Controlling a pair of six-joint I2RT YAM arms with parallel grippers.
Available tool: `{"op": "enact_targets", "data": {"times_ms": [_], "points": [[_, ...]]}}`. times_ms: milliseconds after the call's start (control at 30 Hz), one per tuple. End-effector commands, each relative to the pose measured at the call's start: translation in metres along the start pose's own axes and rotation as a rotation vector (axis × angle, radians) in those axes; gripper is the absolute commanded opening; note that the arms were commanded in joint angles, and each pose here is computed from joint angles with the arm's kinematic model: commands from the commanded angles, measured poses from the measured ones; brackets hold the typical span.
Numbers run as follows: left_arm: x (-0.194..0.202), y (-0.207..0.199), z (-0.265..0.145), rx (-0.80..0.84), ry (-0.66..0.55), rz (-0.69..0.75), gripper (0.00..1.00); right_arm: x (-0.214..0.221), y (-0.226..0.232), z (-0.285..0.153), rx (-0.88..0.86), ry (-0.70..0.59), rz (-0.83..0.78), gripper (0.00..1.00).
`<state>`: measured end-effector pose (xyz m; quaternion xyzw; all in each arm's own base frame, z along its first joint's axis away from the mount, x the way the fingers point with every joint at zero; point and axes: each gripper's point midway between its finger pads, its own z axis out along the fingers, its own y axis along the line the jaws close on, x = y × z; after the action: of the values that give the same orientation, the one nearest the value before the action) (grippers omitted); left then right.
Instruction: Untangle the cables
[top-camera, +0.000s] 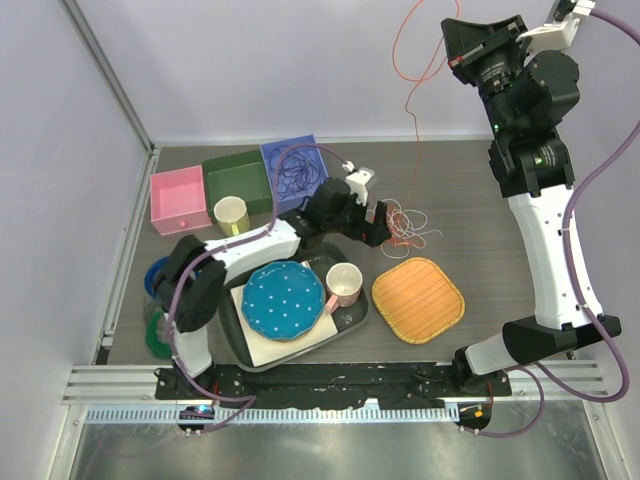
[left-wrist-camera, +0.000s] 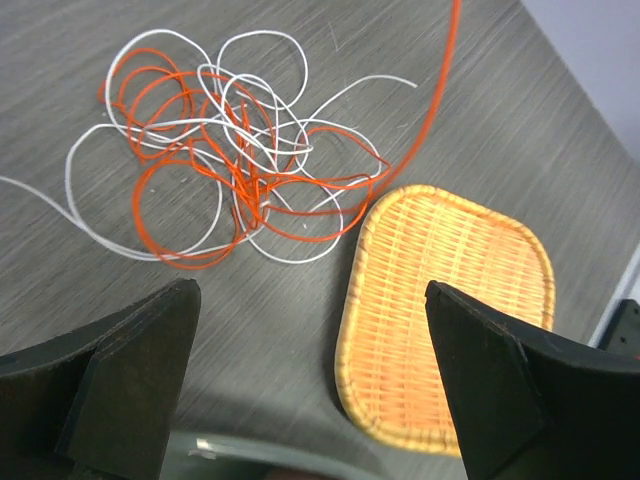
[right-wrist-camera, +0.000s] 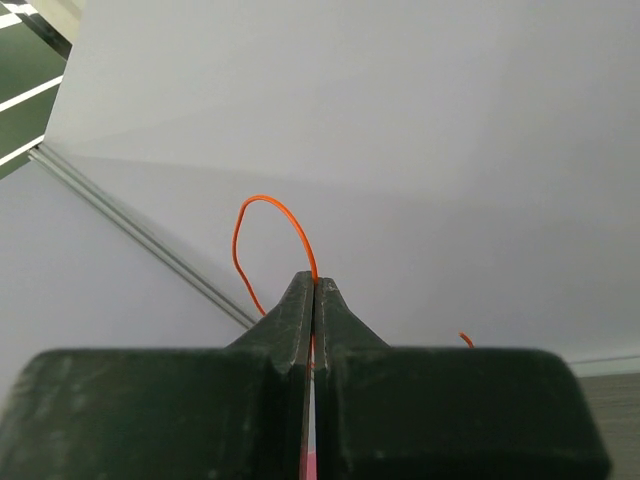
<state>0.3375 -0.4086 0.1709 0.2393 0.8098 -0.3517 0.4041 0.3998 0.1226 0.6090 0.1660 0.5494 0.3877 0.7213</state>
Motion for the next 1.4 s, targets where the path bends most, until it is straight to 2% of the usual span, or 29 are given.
{"op": "enact_targets", "data": {"times_ms": [0, 267, 300, 333, 367, 400, 433, 567, 700, 800, 867, 933, 1067, 1233, 1367], "points": [[-0.042, -0.010, 0.030, -0.002, -0.148, 0.019, 1.00, -0.023, 0.016, -0.007, -0.009, -0.064, 0.040, 0.01], [-0.040, -0.019, 0.069, -0.004, -0.149, 0.025, 1.00, -0.018, 0.019, -0.011, -0.021, -0.033, 0.048, 0.01], [-0.046, -0.014, 0.073, -0.034, -0.168, 0.023, 0.90, -0.016, 0.020, -0.012, -0.024, -0.025, 0.049, 0.01], [-0.046, -0.011, 0.075, -0.052, -0.161, 0.021, 0.68, -0.018, 0.020, -0.015, -0.024, -0.023, 0.049, 0.01], [-0.058, -0.011, 0.076, -0.066, -0.177, 0.029, 0.42, -0.017, 0.021, -0.016, -0.027, -0.018, 0.047, 0.01], [-0.053, -0.007, 0.080, -0.083, -0.148, 0.026, 0.00, -0.017, 0.020, -0.018, -0.022, -0.014, 0.032, 0.01], [-0.048, 0.001, 0.078, -0.133, -0.120, 0.023, 0.00, -0.020, 0.020, -0.020, -0.018, -0.021, 0.019, 0.01], [-0.059, -0.007, 0.056, -0.117, -0.143, 0.039, 0.00, -0.027, 0.009, -0.034, 0.030, -0.056, -0.062, 0.01], [-0.108, -0.014, 0.007, -0.165, -0.266, 0.053, 0.00, -0.014, -0.027, -0.043, 0.135, -0.044, -0.166, 0.01], [-0.153, -0.015, -0.039, -0.196, -0.355, 0.053, 0.00, 0.011, -0.053, -0.047, 0.175, 0.023, -0.253, 0.01], [-0.188, -0.014, -0.070, -0.203, -0.431, 0.046, 0.00, 0.039, -0.068, -0.047, 0.152, 0.107, -0.314, 0.01], [-0.208, -0.008, -0.088, -0.225, -0.464, 0.042, 0.00, 0.065, -0.073, -0.044, 0.084, 0.185, -0.356, 0.01], [-0.251, 0.011, -0.131, -0.255, -0.551, 0.036, 0.00, 0.113, -0.072, -0.043, -0.060, 0.325, -0.350, 0.01], [-0.267, 0.051, -0.165, -0.382, -0.583, 0.038, 0.00, 0.176, -0.066, -0.036, -0.179, 0.429, -0.349, 0.01], [-0.262, 0.109, -0.191, -0.503, -0.559, -0.014, 0.00, 0.242, -0.060, -0.018, -0.217, 0.502, -0.332, 0.01]]}}
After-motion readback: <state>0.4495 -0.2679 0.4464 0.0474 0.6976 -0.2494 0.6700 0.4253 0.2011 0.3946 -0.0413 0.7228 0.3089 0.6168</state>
